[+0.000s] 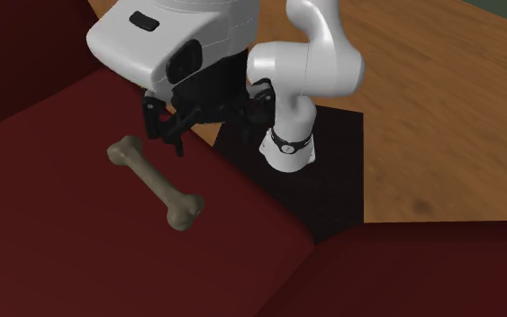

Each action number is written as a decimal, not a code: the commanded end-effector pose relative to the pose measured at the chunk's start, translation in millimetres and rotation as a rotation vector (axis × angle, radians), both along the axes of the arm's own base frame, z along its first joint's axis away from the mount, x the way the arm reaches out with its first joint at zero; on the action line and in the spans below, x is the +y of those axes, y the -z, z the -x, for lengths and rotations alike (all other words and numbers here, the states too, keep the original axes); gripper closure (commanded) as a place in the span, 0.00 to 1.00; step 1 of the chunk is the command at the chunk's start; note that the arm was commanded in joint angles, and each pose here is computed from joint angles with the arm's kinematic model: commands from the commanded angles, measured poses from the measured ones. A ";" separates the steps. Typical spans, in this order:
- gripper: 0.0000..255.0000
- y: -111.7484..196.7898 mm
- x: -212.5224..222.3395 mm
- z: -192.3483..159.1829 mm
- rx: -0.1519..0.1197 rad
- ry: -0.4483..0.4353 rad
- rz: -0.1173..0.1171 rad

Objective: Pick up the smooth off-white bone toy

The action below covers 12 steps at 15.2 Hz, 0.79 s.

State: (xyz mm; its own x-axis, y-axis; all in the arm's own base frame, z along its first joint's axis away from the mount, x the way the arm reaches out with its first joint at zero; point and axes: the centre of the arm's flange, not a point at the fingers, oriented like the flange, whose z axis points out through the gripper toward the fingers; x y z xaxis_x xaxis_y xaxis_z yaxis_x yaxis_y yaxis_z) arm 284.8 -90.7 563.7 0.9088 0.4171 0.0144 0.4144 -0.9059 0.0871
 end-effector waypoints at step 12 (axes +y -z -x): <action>0.00 46.7 -117.4 -35.7 0.018 -0.649 -0.061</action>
State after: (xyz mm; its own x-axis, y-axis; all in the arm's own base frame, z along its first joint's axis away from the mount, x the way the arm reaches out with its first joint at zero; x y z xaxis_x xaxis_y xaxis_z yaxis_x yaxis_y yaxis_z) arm 319.5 -207.3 522.8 0.4776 0.8776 0.0420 0.8773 -0.4789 0.0315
